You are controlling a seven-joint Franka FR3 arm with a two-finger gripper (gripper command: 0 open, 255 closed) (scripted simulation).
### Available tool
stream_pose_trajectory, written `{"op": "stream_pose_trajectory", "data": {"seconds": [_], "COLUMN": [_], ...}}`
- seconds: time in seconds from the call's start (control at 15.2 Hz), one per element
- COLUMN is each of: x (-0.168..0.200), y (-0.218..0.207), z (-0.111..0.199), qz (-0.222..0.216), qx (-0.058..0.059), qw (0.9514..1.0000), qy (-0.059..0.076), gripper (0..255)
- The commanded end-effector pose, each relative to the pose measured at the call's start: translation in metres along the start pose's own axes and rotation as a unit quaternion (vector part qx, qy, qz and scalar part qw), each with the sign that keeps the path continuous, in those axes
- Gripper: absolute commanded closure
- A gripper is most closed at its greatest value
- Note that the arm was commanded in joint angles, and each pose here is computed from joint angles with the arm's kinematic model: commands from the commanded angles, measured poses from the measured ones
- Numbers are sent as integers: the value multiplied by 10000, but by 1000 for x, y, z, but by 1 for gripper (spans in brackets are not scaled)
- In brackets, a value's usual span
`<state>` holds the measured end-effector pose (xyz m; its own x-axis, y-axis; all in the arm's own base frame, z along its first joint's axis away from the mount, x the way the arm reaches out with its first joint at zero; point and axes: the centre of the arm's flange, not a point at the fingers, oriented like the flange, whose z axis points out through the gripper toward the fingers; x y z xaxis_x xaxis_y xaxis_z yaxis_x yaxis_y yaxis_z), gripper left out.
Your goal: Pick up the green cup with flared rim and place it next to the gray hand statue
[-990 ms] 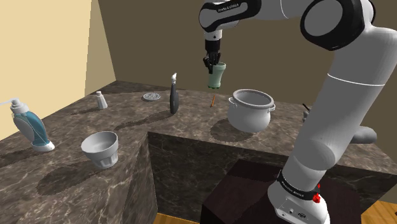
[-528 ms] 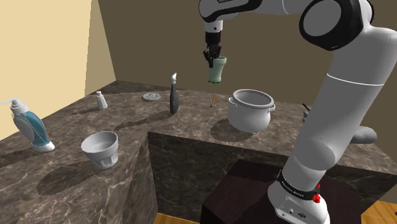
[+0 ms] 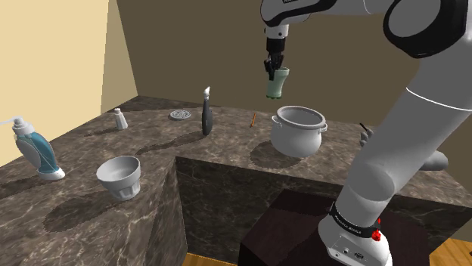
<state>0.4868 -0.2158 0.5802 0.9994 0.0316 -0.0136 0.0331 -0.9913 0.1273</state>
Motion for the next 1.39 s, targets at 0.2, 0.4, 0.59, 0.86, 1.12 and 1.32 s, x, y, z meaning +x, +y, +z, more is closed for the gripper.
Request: {"op": "stream_pose_trajectory", "data": {"seconds": [0.2, 0.4, 0.59, 0.86, 1.12, 1.32], "x": [-49, -79, -109, -149, -189, -219], "y": [43, 69, 94, 128, 162, 188], "z": [6, 9, 13, 18, 22, 26], "qz": [-8, -8, -8, -8, -8, -8], "qx": [0, 0, 0, 0, 0, 0], "qw": [10000, 10000, 10000, 10000, 10000, 10000], "qy": [2, 2, 2, 2, 2, 2], "gripper": [255, 255, 255, 255, 255, 255]}}
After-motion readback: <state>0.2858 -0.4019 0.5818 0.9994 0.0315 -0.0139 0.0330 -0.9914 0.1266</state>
